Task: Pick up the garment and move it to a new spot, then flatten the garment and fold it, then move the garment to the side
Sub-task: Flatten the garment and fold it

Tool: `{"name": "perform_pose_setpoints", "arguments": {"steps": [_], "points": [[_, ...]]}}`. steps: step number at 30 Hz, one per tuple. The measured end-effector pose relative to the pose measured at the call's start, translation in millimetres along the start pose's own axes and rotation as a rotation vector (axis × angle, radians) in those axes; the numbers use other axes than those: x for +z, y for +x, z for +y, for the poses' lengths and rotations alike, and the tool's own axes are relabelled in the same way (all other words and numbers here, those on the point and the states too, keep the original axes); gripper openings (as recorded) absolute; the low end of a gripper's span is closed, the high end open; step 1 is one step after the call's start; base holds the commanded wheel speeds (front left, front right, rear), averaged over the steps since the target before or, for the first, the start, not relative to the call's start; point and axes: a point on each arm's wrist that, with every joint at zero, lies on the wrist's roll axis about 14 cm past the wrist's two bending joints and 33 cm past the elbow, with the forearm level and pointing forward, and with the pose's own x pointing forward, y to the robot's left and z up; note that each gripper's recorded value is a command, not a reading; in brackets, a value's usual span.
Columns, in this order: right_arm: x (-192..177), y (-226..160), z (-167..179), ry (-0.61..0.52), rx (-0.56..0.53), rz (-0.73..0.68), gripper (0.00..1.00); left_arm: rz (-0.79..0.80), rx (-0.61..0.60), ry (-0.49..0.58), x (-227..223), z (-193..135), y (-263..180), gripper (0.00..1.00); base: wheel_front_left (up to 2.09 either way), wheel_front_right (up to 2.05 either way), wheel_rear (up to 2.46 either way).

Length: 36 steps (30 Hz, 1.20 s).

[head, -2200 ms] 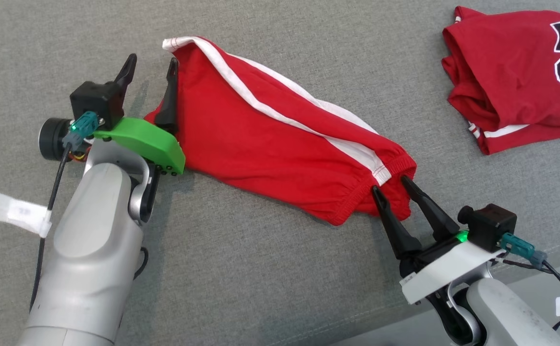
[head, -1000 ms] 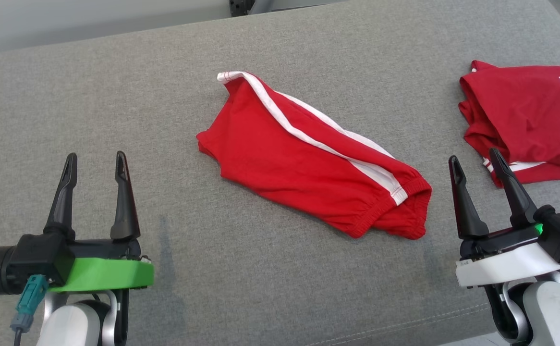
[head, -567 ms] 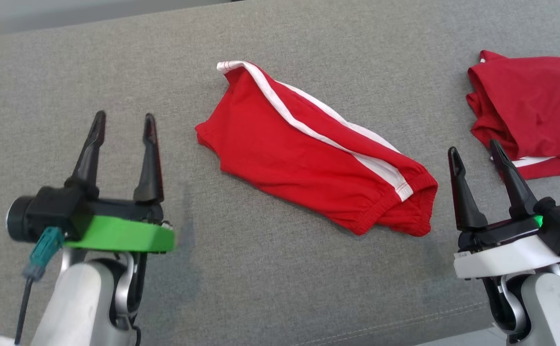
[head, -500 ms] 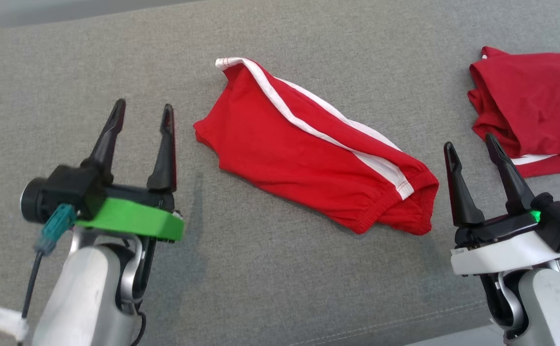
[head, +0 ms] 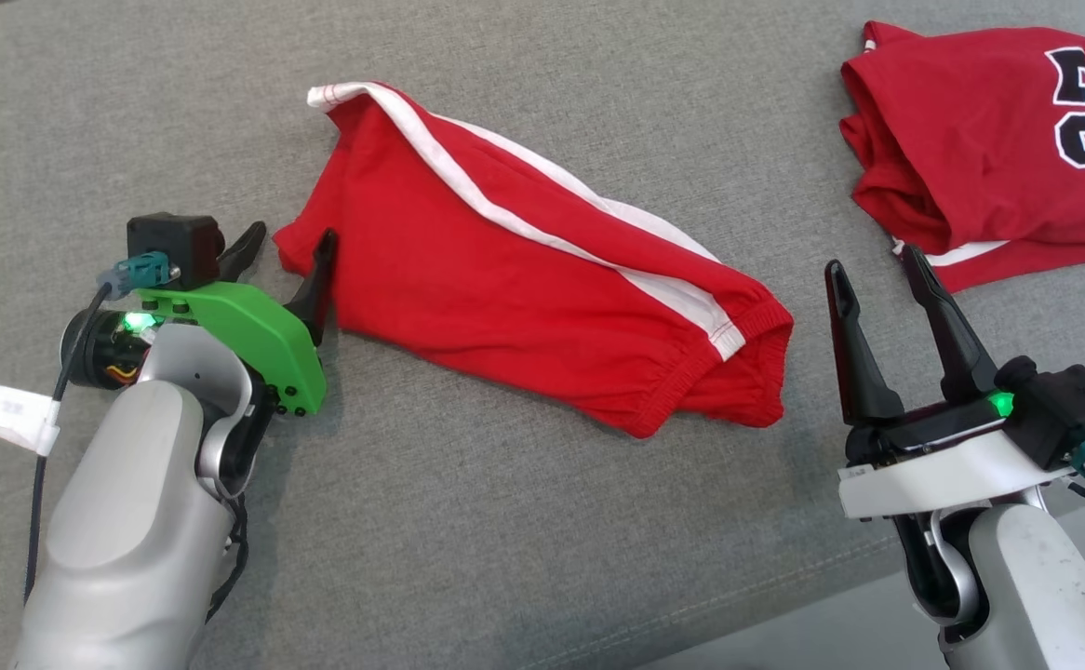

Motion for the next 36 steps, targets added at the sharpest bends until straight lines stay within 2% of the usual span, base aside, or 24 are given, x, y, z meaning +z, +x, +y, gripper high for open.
{"name": "perform_pose_setpoints", "arguments": {"steps": [6, 7, 8, 15, 21, 28, 36], "points": [[-7, -5, -10, 0.002, -0.037, 0.025, 1.00, 0.138, -0.007, -0.052, -31, 5, 17, 0.98, 0.00, 0.00, 0.00], [-8, -6, -11, 0.002, -0.042, 0.028, 1.00, 0.155, -0.010, -0.087, -34, 4, 20, 0.46, 0.00, 0.00, 0.00], [-8, -5, -12, 0.002, -0.043, 0.028, 1.00, 0.165, -0.012, -0.108, -35, 3, 22, 0.00, 0.00, 0.00, 0.00], [-4, -3, -13, 0.000, -0.045, 0.014, 1.00, 0.205, -0.015, -0.079, -40, 5, 20, 0.00, 0.00, 0.00, 0.00], [-2, -2, -14, 0.001, -0.049, 0.006, 1.00, 0.086, 0.104, -0.185, -30, 33, 6, 0.00, 0.00, 0.00, 0.00], [-5, 5, -5, 0.007, -0.010, 0.008, 1.00, -0.037, 0.276, -0.254, -35, 69, -41, 0.00, 0.00, 0.00, 0.00], [-12, 15, 8, 0.006, 0.053, 0.019, 1.00, -0.084, 0.383, -0.339, -58, 54, -103, 0.00, 0.00, 0.00, 0.00]]}}
